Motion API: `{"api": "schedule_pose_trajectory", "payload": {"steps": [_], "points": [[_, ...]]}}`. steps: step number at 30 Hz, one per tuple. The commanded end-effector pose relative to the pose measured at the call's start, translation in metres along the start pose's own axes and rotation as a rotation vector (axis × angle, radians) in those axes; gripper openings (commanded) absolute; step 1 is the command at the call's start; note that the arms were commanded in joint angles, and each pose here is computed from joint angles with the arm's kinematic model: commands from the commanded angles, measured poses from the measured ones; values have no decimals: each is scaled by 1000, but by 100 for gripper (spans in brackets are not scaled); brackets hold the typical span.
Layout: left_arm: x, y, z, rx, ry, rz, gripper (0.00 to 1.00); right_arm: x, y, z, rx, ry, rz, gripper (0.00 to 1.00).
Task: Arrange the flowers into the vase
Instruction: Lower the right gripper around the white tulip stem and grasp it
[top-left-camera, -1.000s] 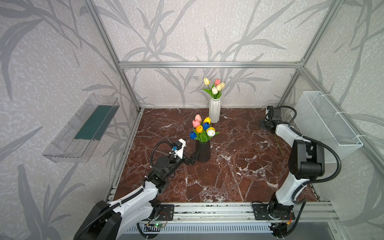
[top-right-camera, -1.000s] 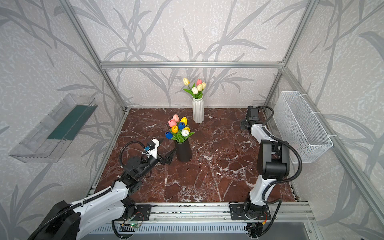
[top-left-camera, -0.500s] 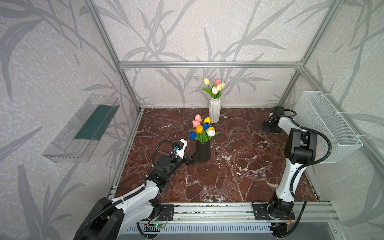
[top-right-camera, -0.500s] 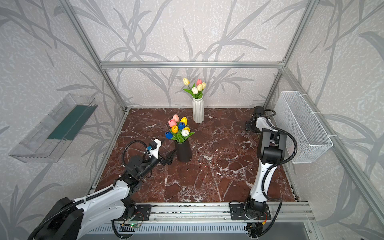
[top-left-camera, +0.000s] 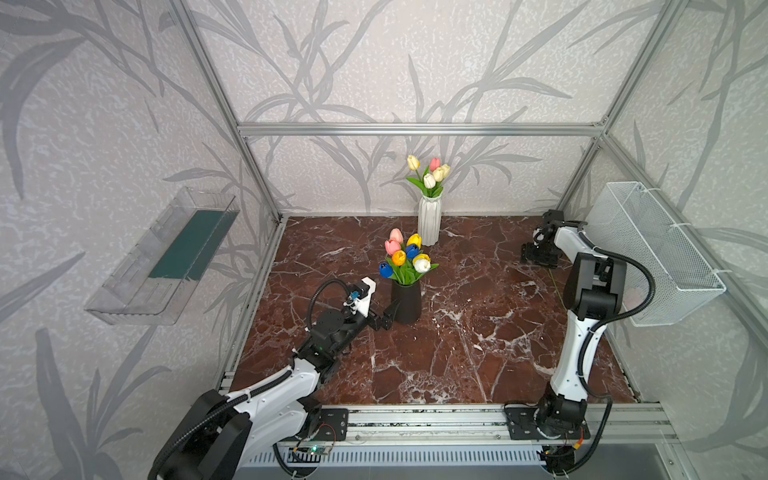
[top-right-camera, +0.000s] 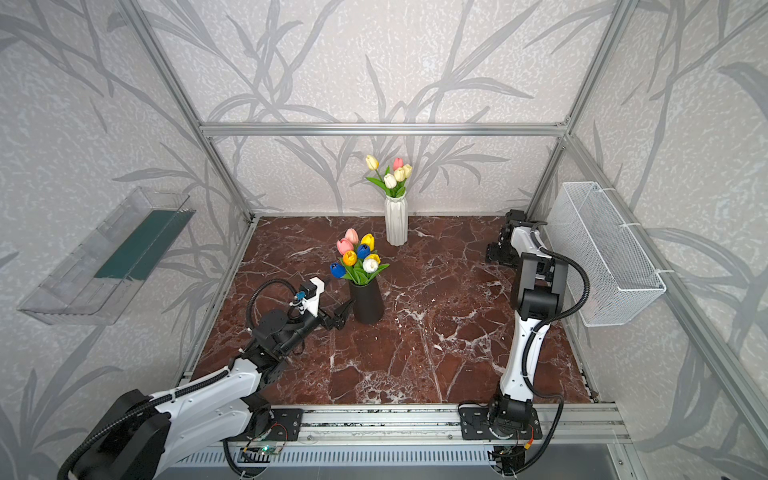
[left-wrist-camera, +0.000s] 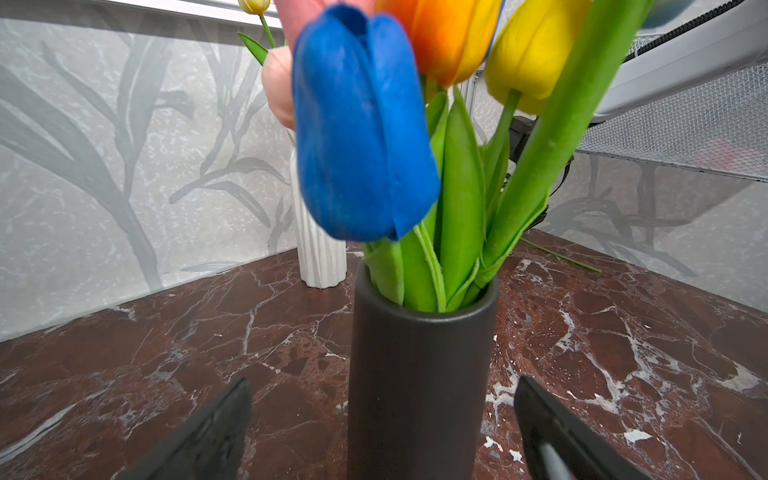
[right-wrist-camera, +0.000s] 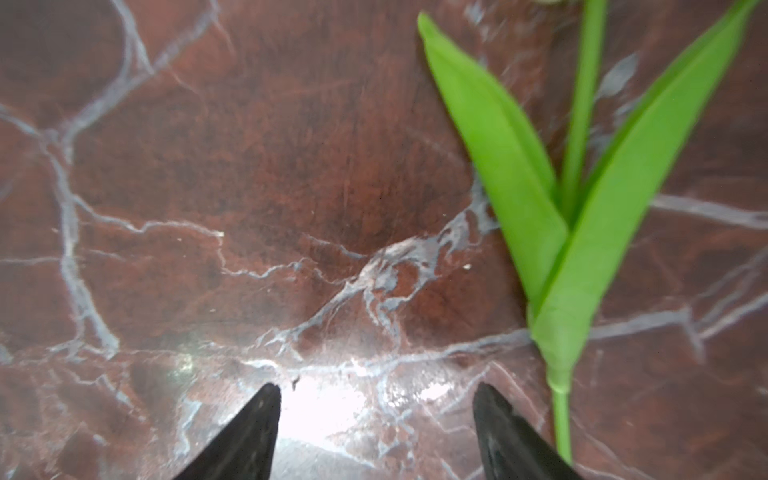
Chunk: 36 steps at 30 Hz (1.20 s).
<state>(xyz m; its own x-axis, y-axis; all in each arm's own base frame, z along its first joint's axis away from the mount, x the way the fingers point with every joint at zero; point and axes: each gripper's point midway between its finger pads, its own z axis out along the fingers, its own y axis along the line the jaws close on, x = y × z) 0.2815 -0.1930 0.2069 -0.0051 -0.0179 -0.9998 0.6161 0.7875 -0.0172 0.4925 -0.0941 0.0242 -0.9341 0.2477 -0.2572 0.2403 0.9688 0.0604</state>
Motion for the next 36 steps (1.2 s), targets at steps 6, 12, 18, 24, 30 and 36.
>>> {"api": "schedule_pose_trajectory", "payload": {"steps": [6, 12, 18, 24, 30, 36], "points": [[-21, 1, -1, -1, -65, 20, 98, 21, 13, 8, -80, 86, 34, 40], [-20, 1, -3, -8, -60, 26, 98, 13, 8, -31, -6, -42, 8, 40], [-18, 2, -2, -11, -62, 27, 98, -6, -31, -47, 183, -113, 13, 57], [-17, 3, -5, -17, -63, 33, 98, -1, -50, -34, 189, -46, 36, 69], [-15, 4, -9, -29, -49, 50, 98, 10, -56, -12, 142, 22, 62, 72], [-16, 5, -14, -38, -58, 54, 98, 24, -54, 4, 83, 92, 82, 62]]}}
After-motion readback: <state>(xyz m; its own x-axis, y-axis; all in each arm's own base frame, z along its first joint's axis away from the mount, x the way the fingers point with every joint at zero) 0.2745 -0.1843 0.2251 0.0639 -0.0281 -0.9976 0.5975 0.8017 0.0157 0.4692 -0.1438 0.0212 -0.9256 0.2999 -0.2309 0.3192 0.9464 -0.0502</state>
